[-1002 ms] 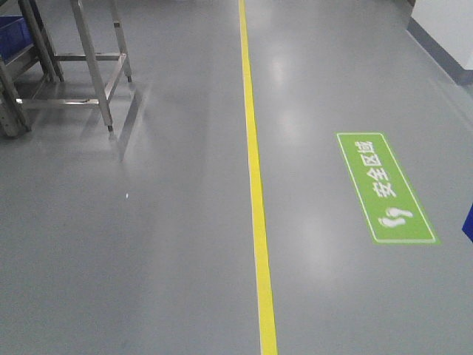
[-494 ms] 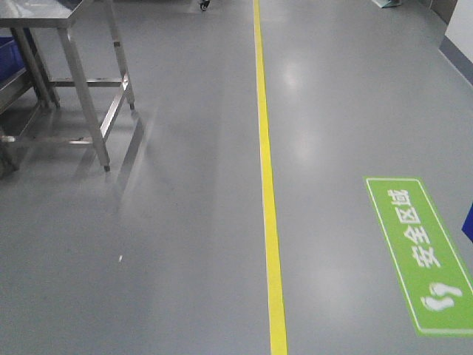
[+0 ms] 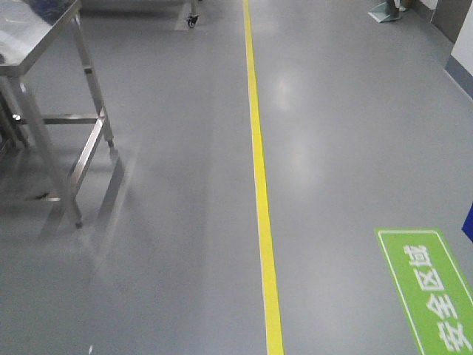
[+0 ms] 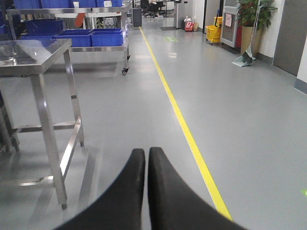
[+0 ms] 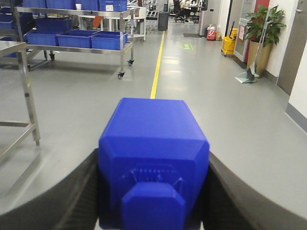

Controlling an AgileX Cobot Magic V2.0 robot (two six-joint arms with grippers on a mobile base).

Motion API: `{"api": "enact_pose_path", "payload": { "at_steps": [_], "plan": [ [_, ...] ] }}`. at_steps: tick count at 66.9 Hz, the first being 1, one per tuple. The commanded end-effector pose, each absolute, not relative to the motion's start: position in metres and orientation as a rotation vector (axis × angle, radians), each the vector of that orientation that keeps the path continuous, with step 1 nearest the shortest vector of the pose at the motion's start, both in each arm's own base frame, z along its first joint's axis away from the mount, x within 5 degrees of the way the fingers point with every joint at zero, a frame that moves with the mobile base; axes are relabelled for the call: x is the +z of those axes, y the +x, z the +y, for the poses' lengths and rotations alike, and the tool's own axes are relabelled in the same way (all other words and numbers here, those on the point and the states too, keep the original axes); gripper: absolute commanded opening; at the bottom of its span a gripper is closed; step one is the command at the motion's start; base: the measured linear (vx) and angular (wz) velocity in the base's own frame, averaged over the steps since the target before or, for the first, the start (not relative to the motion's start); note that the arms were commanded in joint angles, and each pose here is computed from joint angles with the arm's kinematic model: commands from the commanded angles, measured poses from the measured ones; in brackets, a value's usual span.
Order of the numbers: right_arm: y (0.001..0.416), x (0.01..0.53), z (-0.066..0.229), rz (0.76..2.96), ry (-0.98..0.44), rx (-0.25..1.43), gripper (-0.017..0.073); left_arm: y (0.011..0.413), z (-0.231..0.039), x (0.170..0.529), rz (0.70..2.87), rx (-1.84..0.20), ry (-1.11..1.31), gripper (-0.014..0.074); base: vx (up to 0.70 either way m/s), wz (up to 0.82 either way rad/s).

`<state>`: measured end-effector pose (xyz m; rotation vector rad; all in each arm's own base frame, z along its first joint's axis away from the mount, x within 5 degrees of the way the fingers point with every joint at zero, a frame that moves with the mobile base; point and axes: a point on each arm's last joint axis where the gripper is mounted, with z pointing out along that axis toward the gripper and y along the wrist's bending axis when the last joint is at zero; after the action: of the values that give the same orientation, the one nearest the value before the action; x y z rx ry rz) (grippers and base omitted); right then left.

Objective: Pour parts from conveyor to right shelf
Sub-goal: 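Drive along the yellow floor line carrying the block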

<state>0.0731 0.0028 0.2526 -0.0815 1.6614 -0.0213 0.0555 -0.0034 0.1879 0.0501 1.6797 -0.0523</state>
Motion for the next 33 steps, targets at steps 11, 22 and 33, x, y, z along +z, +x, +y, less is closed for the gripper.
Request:
{"api": "enact_pose_path", "payload": {
  "at_steps": [11,22,33],
  "plan": [
    [0.0736,0.2696,0.0019,1.558,-0.078,-0.041,-0.0002,0.0549,-0.0037,0.2007,1.588,-0.065,0.044,-0.0006,0.77,-0.06],
    [0.0736,0.2696,0.0019,1.558,-0.078,-0.041,-0.0002,0.0549,-0.0037,0.2007,1.588,-0.065,0.044,-0.0006,0.79,-0.04],
    [0.0736,0.2696,0.0019,1.558,-0.078,-0.041,-0.0002,0.0549,-0.0037,0.2007,1.588,-0.065,0.044,-0.0006,0.80,0.01]
  ]
}}
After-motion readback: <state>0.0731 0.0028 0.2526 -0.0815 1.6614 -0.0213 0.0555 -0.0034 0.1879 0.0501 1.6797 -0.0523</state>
